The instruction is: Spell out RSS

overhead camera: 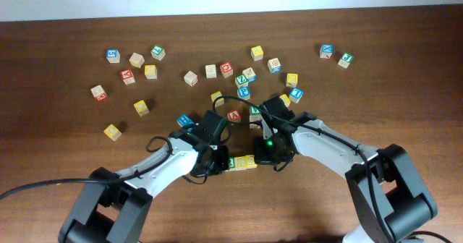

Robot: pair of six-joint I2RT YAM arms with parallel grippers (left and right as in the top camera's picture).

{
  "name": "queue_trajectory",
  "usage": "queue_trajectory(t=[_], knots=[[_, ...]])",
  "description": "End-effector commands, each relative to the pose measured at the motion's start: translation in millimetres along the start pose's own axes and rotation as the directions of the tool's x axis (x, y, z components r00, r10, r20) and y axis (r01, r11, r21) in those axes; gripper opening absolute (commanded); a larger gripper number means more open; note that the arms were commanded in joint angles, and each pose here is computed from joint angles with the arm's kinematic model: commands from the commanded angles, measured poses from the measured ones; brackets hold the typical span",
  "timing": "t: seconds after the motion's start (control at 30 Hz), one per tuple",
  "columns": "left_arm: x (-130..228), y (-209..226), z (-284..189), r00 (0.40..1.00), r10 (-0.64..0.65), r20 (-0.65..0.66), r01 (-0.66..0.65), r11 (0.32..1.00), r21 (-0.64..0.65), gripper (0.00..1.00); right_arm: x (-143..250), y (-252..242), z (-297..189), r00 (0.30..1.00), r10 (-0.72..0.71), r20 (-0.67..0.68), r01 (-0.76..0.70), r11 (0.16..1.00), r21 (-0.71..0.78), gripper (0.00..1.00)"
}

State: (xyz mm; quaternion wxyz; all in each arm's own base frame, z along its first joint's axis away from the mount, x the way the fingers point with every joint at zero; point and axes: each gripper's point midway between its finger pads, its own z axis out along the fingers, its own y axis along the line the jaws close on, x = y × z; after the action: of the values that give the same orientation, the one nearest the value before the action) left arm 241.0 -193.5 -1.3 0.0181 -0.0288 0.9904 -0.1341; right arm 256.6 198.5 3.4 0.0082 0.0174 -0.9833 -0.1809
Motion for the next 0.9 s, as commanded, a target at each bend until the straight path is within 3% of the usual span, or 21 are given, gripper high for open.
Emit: queue_trajectory(t=[0.0,0.47,0.57,0.73,0.83,0.87], knots=[[2,-4,2,0.999,0.035,-0.01,-0.035,0.999,0.018,0.0,8,-6,8,0.996,0.082,-0.022,-0.081,0.996,0.036,0.04],[0,1,2,0.999,0.032,-0.001,-0.032,0.999,-0.008,0.0,4,-11,8,0.994,0.109,0.004,-0.109,0.992,0.061,0.04],[-1,3,2,1.0,0.027,0.004,-0.027,1.0,-0.014,0.0,2,-15,7,0.994,0.111,0.017,-0.112,0.991,0.078,0.11],[-21,42,-18,0.999,-0.038,0.019,0.04,0.992,-0.119,0.0,-2,-48,-5,0.979,0.204,0.017,-0.204,0.969,0.138,0.15],[-54,46,-76,0.986,-0.058,0.154,0.081,0.986,-0.147,0.0,-7,-54,-45,0.977,0.207,0.042,-0.211,0.955,0.21,0.31],[-62,45,-101,0.975,-0.075,0.21,0.101,0.988,-0.118,0.0,-7,-54,-73,0.977,0.196,0.081,-0.21,0.945,0.25,0.44]])
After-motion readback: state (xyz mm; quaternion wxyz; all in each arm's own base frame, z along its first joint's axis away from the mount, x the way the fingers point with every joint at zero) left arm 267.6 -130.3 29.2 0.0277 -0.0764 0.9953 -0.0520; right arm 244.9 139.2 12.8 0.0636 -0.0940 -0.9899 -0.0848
